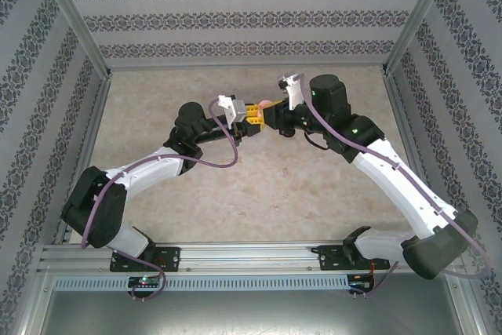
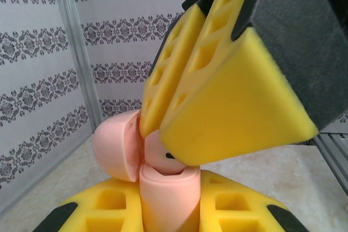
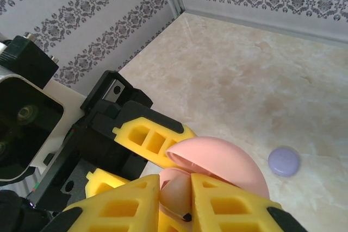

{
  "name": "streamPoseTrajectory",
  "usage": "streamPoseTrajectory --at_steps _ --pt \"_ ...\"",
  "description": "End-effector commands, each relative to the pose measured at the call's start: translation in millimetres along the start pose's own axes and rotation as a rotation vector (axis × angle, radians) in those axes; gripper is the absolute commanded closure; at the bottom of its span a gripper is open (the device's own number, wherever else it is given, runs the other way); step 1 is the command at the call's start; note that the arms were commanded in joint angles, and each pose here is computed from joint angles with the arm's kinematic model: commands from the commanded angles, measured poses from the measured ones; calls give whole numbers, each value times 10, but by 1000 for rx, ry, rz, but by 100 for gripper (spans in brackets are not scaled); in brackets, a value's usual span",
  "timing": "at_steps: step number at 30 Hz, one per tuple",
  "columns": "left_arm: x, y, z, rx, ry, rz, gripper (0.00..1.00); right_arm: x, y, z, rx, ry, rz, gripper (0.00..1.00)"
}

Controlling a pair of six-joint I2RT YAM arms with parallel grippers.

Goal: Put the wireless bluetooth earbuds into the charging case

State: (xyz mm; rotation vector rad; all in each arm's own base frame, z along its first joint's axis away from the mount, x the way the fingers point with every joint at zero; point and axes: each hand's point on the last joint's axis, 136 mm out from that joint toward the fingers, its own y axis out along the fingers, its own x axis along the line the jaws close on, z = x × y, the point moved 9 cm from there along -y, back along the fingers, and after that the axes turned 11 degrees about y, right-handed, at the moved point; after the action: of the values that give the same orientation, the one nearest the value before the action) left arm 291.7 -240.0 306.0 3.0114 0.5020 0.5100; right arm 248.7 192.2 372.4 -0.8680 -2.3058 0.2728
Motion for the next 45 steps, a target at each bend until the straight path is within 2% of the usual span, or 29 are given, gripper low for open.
streamPoseTrajectory --at_steps 1,6,13,29,45 --pt "48 -2 -207 -60 40 -15 100 89 47 17 17 -43 2 82" --pt "66 -2 -196 -48 36 -36 100 122 37 13 -5 -58 10 88" --pt "86 -3 -132 -23 31 -73 100 203 -118 -164 -125 -67 37 95" --pt "124 -13 -52 2 30 -142 100 242 -319 -328 -274 -48 93 95" --pt "123 -18 -92 -13 36 -139 100 139 -151 -207 -216 -18 103 95"
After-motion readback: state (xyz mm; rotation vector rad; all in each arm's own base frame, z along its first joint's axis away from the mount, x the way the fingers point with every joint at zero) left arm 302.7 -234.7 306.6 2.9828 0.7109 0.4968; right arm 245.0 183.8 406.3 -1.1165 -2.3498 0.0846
